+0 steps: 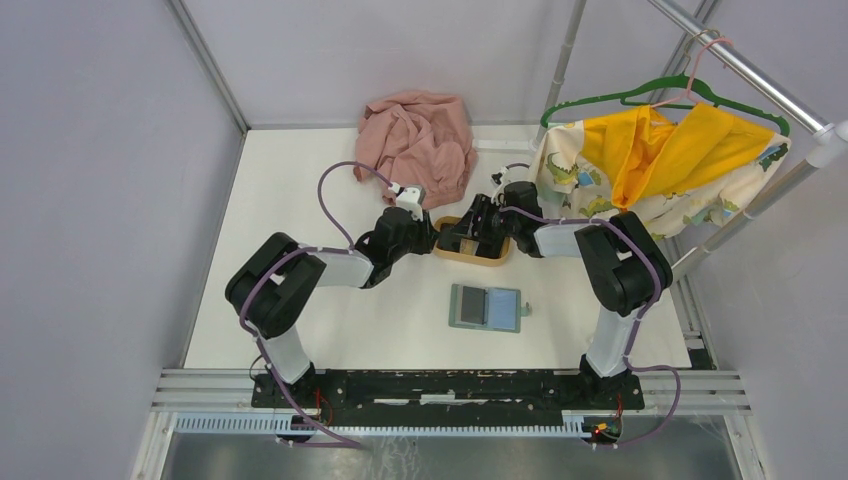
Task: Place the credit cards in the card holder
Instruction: Pick up the credit card from the storage box.
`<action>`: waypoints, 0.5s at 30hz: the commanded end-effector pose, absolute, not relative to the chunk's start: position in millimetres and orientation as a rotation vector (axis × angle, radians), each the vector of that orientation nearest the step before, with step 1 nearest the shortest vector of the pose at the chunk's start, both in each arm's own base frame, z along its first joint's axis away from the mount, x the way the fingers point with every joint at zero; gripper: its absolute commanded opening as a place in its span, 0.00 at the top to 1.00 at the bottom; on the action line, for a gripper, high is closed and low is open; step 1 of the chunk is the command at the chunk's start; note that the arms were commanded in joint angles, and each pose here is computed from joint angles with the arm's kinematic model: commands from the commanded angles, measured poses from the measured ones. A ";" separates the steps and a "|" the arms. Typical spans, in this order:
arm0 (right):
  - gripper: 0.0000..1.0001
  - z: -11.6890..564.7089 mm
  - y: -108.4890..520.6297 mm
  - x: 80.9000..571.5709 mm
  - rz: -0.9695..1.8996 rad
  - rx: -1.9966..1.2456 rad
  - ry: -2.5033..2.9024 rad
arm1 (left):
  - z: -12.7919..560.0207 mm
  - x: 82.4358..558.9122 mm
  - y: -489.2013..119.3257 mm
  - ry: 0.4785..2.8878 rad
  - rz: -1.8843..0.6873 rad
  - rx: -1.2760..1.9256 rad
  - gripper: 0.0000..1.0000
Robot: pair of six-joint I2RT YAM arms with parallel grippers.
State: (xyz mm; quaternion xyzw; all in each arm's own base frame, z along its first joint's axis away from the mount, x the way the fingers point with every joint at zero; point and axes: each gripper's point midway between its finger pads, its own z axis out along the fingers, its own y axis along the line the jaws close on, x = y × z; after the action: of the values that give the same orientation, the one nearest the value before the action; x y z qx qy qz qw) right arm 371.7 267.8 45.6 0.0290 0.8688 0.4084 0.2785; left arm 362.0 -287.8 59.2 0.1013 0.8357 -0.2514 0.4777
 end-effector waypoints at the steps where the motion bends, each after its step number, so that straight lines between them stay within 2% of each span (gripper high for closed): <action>1: 0.46 59.4 280.9 369.9 1.208 0.051 2.280 | 75.0 372.2 -297.3 1.978 -0.629 0.309 0.68; 15: 0.48 72.1 288.5 365.9 1.300 0.027 2.236 | 73.8 369.7 -302.6 1.982 -0.657 0.339 0.72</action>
State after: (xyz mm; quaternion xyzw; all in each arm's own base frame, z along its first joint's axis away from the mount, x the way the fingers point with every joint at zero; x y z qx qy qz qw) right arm 370.3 272.3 54.9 0.0333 0.8538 0.4404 0.2756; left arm 364.2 -285.1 55.7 0.1002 0.8390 -0.2478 0.4739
